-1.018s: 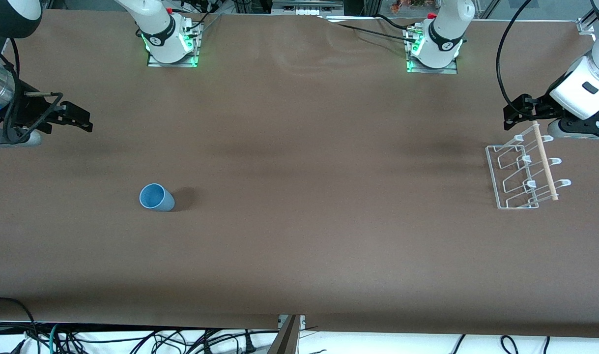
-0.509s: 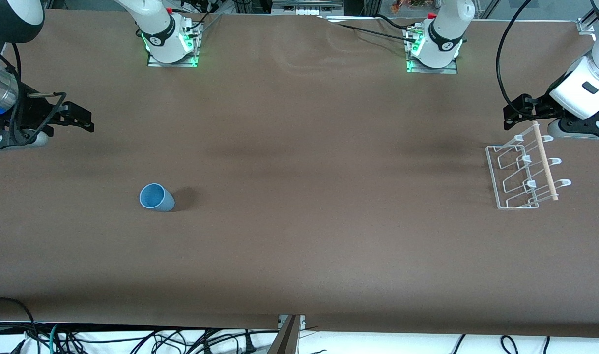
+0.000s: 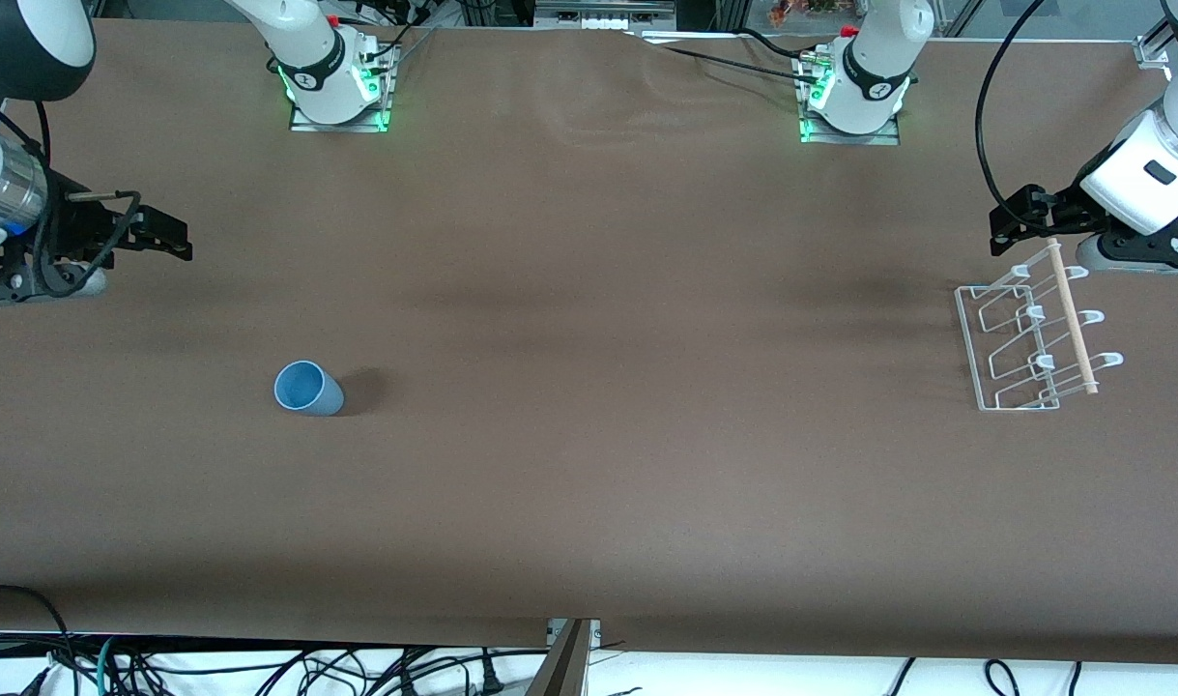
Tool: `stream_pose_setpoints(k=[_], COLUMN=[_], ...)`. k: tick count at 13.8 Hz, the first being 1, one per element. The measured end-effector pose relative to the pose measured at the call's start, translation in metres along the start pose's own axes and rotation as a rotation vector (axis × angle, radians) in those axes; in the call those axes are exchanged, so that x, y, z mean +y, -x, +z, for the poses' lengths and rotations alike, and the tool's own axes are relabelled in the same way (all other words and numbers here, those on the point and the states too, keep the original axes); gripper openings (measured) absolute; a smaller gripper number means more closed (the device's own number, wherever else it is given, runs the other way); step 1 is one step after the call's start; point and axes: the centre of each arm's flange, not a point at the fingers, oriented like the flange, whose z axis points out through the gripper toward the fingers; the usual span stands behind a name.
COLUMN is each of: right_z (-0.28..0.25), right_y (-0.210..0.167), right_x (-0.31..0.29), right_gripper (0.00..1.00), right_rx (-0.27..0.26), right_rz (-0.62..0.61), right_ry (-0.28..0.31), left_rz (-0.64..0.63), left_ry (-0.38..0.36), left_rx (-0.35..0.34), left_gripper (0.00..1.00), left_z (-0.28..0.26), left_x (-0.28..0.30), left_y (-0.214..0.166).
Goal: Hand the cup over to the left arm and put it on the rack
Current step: 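Move the right gripper down beside the light-blue cup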
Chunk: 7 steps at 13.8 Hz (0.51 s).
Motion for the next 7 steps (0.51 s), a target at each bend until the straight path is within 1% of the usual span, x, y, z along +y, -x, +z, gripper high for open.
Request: stream_pose_setpoints(k=[1, 3, 5, 7], right_z=[0.015, 0.058, 0.104, 0.142], right_y=[-0.010, -0.040, -0.069, -0.090], right_x=[0.001, 0.003, 0.008, 0.015], right_gripper=[1.00, 1.00, 1.00, 1.00], right_rx=[-0.013, -0.022, -0.018, -0.004], right_rz=[0.000, 0.002, 0.007, 0.015], right_ry=[0.001, 0.007, 0.015, 0.022], left_rz=[0.000, 0.000, 0.000, 0.000], left_ry=[0.000, 0.000, 0.000, 0.000], left_rx=[0.000, 0.000, 0.000, 0.000], left_gripper=[1.00, 1.00, 1.00, 1.00], left_z=[0.000, 0.000, 0.000, 0.000], left_x=[0.000, 0.000, 0.000, 0.000], left_y=[0.000, 0.000, 0.000, 0.000])
